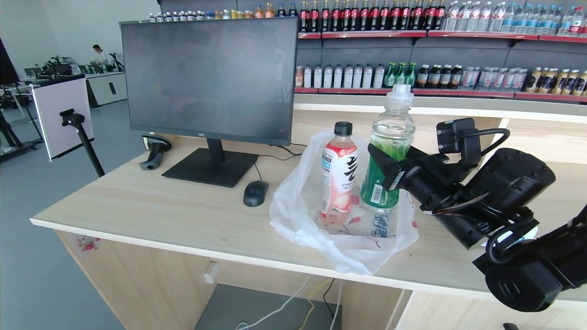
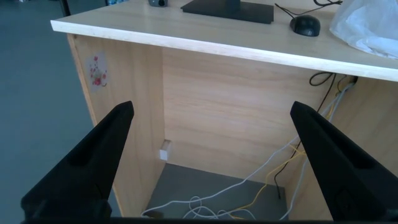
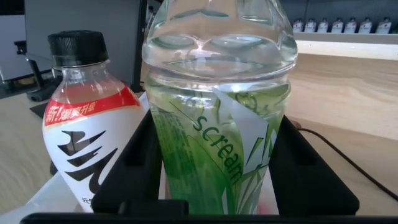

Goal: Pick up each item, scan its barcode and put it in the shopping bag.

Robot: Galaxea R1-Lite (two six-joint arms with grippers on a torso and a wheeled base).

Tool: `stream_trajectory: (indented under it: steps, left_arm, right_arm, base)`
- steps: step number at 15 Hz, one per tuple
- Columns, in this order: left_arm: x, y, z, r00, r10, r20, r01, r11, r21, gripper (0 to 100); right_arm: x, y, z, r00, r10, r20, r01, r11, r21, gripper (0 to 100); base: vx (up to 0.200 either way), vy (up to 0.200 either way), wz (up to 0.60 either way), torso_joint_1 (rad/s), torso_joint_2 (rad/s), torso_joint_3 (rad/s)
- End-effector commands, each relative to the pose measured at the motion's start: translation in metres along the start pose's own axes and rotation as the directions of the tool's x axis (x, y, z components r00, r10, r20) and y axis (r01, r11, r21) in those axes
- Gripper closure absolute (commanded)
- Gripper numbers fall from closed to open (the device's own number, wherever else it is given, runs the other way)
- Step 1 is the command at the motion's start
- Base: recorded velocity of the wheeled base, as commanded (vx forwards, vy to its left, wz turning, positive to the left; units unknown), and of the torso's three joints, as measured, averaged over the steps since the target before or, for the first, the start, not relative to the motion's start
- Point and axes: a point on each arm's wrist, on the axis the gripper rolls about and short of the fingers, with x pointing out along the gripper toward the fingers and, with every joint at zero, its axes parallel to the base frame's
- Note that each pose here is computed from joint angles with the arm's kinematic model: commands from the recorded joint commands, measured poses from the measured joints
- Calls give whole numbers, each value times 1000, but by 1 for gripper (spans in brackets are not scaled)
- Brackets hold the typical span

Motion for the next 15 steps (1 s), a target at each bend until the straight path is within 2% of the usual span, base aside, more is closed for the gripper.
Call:
stream_trajectory:
  steps: [1, 15]
  left_arm:
    - [0, 0, 0, 1000, 0, 1, 0, 1000, 0, 0]
    - [0, 0, 0, 1000, 2, 1, -2, 1000, 0, 0]
  right_arm:
    - [1, 0, -5, 1000, -2, -14, 2, 1000, -1, 100]
    - [-5, -2, -30, 994, -9, -107, 8, 1000, -9, 100]
  base:
    - [0, 0, 0, 0, 0, 0]
    - [0, 0, 0, 0, 0, 0]
